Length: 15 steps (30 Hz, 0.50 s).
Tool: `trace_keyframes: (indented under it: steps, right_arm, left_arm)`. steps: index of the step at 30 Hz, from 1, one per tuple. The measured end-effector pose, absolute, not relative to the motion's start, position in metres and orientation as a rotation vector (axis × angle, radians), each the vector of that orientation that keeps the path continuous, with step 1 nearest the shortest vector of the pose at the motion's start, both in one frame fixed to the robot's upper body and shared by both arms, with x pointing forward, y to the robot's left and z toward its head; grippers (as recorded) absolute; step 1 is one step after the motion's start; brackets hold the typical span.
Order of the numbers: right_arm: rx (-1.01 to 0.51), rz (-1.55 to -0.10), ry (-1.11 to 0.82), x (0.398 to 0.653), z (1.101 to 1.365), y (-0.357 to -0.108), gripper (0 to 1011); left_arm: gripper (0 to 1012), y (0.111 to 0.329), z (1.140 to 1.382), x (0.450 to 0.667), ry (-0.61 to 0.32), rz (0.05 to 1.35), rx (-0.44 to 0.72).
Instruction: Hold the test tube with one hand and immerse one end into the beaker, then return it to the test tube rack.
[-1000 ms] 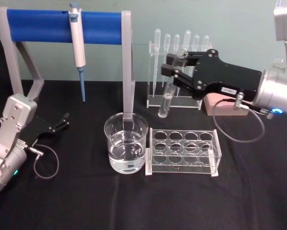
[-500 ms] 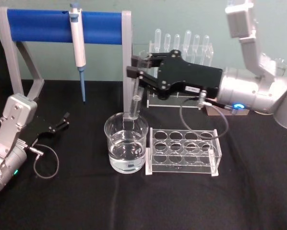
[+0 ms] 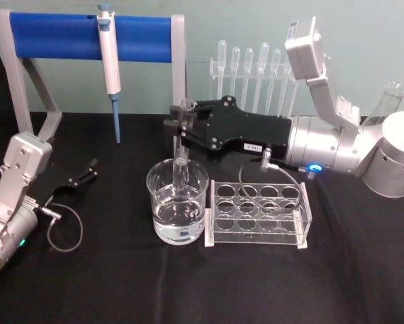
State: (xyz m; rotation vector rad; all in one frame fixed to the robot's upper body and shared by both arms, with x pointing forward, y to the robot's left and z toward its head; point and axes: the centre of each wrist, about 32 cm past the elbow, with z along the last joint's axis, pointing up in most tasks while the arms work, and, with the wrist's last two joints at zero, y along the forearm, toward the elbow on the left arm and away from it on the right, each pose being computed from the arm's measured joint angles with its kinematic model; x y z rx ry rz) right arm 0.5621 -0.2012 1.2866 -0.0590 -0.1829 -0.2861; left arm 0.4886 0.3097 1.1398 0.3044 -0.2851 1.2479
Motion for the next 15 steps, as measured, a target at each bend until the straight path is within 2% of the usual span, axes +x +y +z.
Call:
trace_keyframes:
  steps: [15]
  right_arm:
    - [-0.09,-0.274,-0.167,0.563,1.253,-0.199,238]
  left_arm:
    - [1000,0.31,1.14,0.489,-0.285,1.248,0.304]
